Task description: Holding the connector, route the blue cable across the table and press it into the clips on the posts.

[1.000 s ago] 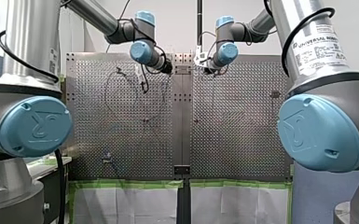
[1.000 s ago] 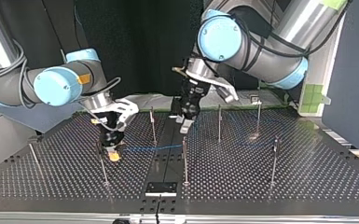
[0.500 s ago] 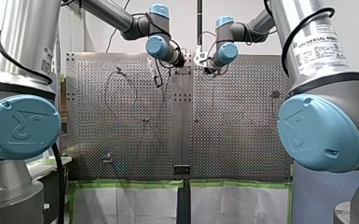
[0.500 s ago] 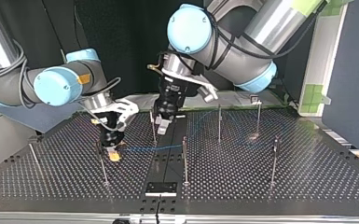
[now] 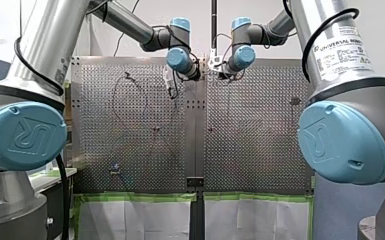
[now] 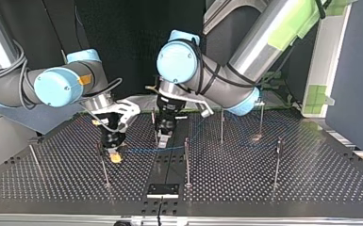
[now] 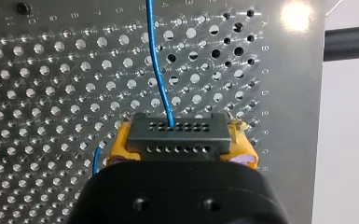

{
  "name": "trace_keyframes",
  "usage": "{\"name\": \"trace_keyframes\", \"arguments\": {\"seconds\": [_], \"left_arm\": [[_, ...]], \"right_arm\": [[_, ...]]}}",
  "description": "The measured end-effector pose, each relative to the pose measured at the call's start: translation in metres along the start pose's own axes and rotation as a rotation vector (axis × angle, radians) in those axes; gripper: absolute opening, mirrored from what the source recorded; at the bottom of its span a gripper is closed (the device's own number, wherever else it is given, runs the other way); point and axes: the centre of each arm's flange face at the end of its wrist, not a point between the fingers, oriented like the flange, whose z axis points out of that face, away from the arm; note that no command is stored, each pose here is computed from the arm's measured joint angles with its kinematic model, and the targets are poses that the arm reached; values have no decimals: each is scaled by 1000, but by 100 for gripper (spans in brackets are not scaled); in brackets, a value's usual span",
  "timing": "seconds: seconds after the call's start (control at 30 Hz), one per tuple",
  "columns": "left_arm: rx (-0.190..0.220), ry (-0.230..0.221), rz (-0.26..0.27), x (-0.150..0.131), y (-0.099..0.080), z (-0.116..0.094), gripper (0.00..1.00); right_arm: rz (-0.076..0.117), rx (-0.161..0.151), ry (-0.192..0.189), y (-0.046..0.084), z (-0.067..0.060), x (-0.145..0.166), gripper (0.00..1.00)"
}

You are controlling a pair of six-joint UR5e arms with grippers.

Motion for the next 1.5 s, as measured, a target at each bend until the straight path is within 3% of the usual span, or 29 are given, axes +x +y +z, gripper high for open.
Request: {"name": "trace_keyframes", "arguments": {"seconds": [0.3, 0.67, 0.87, 0.9, 0.93, 0.97, 1.0, 1.03, 1.07, 1.1, 1.13, 1.17, 1.23, 1.5], "left_arm": [[-7, -45, -9, -7, 3, 18, 100], [-10, -34, 7, 7, 2, 50, 100], [-19, -31, 8, 6, 3, 55, 100], [-25, -29, 9, 7, 4, 55, 96], [-33, -29, 10, 6, 4, 55, 82], [-38, -28, 11, 6, 5, 54, 82], [-42, -26, 12, 7, 5, 54, 71], [-46, -23, 12, 7, 5, 53, 54], [-48, -21, 12, 7, 5, 53, 54], [-49, -19, 12, 8, 5, 52, 42], [-51, -17, 13, 8, 5, 52, 23], [-52, -16, 13, 9, 5, 52, 23], [-57, -15, 13, 9, 5, 51, 2], [-89, 2, 13, 11, 8, 48, 2]], "right_arm": [[0, 0, 1, 0, 0, 0, 0], [3, 2, 0, 0, 0, 0, 0], [4, 3, 1, 0, 0, 0, 0], [4, 3, 1, 0, 0, 0, 0], [4, 4, 1, -1, 0, 0, 0], [4, 4, 1, -1, 0, 0, 0], [4, 4, 1, -1, 0, 0, 0], [4, 4, 1, -1, 0, 0, 0], [4, 4, 1, -1, 0, 0, 0], [5, 4, 1, -1, 0, 0, 0], [5, 4, 0, -1, 0, 0, 0], [5, 4, 1, -1, 0, 0, 0], [5, 4, 0, 0, 0, 0, 0], [5, 11, -2, -1, 0, 0, 0]]}}
